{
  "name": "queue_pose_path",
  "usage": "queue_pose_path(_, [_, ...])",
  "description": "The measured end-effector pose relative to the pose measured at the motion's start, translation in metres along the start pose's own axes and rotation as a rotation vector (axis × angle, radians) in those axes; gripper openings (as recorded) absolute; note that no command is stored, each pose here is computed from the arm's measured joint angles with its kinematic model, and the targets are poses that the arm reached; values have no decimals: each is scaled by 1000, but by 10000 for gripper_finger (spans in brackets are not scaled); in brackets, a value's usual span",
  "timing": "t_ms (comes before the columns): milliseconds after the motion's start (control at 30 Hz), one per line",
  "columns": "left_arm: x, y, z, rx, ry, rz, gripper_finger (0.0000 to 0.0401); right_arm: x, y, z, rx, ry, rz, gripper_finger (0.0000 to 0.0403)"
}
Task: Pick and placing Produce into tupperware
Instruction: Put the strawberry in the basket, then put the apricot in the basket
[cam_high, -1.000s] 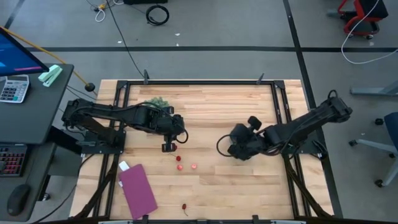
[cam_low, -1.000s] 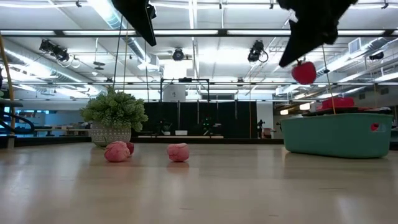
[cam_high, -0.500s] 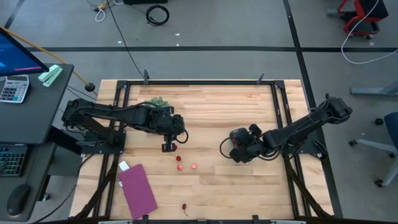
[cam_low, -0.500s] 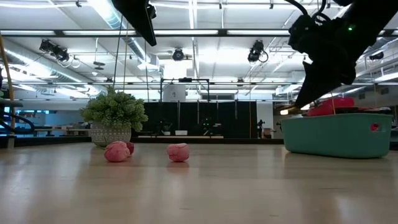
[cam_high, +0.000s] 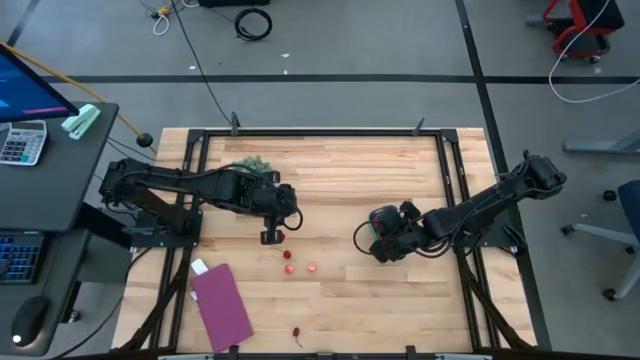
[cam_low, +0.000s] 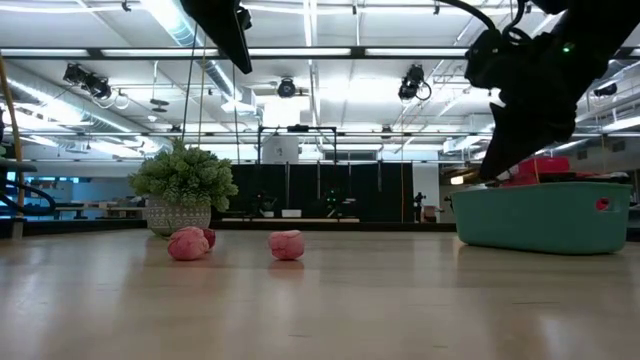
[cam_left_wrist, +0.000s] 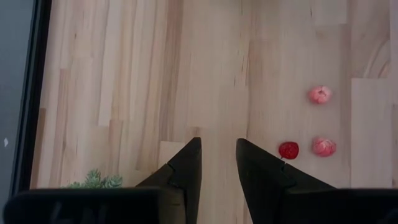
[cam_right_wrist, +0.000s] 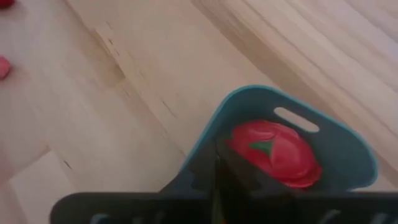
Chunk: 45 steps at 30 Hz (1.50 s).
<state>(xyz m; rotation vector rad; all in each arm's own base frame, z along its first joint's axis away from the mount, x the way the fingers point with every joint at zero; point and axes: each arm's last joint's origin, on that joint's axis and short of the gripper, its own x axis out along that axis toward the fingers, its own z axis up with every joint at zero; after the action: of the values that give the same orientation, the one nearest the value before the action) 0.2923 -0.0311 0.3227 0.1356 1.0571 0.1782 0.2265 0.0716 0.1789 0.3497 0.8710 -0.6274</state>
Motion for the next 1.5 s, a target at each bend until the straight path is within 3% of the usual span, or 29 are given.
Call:
queue_pose_path(367, [0,0,3,-7,-26,-2,107,-2,3,2,-42,43,44,85])
queue_pose_path(567, [-1,-2,11,-46,-114,-14,107,-20,25,37,-157,-151,136,106])
queue_pose_path(767, [-3,-18,8,-107,-113,-47,107,-47,40,74,-294,-269,184,111])
queue_pose_path(933, [21,-57,-13,-104,-126,-109,108,-56,44,82,-313,-304,193,106])
queue_pose_path(1133, [66,-97,-54,-106,-238,-199,108,-52,42,75,-325,-277,182,103])
queue_pose_path(1233, [76,-104,-67,-58,-285,-216,108,-51,41,76,-325,-274,175,103])
queue_pose_path(1500, [87,-103,-82,-10,-251,-200,127,-50,40,77,-320,-277,166,103])
